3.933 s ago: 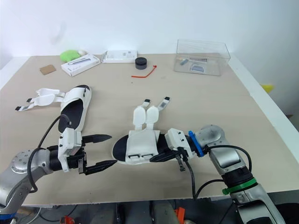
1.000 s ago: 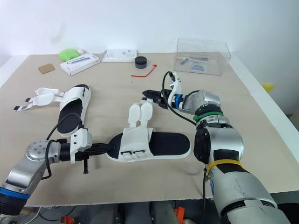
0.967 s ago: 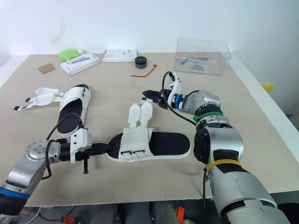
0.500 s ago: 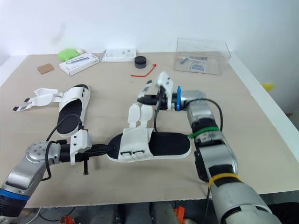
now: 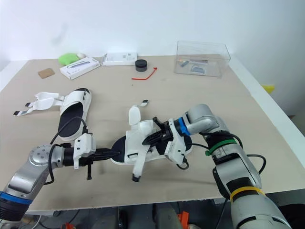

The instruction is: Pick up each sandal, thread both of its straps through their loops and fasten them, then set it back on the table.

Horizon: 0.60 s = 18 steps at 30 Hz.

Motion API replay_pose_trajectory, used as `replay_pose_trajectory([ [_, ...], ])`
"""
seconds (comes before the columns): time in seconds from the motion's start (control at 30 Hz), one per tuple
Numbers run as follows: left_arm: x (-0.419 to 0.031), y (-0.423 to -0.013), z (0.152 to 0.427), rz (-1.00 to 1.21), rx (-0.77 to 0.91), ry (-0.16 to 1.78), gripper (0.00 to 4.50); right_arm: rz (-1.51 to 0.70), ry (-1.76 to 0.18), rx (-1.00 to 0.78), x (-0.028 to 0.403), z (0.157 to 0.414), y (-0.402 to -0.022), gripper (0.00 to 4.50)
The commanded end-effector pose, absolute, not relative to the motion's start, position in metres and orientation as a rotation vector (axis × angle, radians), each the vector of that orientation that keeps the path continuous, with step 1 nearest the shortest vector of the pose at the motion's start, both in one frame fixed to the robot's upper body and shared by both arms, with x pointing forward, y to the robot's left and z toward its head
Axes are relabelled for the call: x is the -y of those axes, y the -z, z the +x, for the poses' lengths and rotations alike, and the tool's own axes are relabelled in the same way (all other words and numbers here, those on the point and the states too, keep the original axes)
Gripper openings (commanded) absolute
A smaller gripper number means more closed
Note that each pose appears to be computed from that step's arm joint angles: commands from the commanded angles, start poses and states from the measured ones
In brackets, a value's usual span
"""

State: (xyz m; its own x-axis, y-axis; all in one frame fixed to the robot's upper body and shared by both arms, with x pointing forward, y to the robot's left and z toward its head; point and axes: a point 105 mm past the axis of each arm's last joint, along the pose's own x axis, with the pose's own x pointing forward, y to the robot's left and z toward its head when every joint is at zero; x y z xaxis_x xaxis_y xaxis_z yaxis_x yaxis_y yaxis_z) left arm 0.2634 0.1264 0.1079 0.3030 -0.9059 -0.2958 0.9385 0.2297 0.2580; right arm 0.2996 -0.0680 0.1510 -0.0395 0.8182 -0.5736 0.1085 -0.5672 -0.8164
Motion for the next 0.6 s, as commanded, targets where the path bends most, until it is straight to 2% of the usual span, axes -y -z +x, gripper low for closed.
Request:
replay_pose_trajectory([
  [0.03,-0.126,-0.109,0.265,0.430,-0.090,1.274,0.00,-1.726,-1.649,0.979,0.072,0.302,-0.155,0.18],
  [0.13,-0.125,-0.109,0.266,0.426,-0.090,1.276,0.00,-1.667,-1.668,0.913,0.072,0.301,-0.152,0.18],
  [0.2,-0.126,-0.108,0.266,0.425,-0.093,1.277,0.00,-1.614,-1.667,0.898,0.072,0.298,-0.156,0.73],
  [0.3,-0.128,-0.107,0.268,0.429,-0.102,1.275,0.00,-1.536,-1.684,0.879,0.076,0.288,-0.166,2.04],
  [0.33,-0.129,-0.107,0.269,0.430,-0.104,1.271,0.00,-1.509,-1.684,0.876,0.078,0.285,-0.170,2.32],
  [0.47,-0.134,-0.111,0.279,0.434,-0.100,1.243,0.00,-1.379,-1.671,0.841,0.088,0.273,-0.188,4.30],
  [0.6,-0.132,-0.112,0.280,0.415,-0.099,1.258,0.00,-1.184,-1.628,0.736,0.099,0.266,-0.203,4.42],
])
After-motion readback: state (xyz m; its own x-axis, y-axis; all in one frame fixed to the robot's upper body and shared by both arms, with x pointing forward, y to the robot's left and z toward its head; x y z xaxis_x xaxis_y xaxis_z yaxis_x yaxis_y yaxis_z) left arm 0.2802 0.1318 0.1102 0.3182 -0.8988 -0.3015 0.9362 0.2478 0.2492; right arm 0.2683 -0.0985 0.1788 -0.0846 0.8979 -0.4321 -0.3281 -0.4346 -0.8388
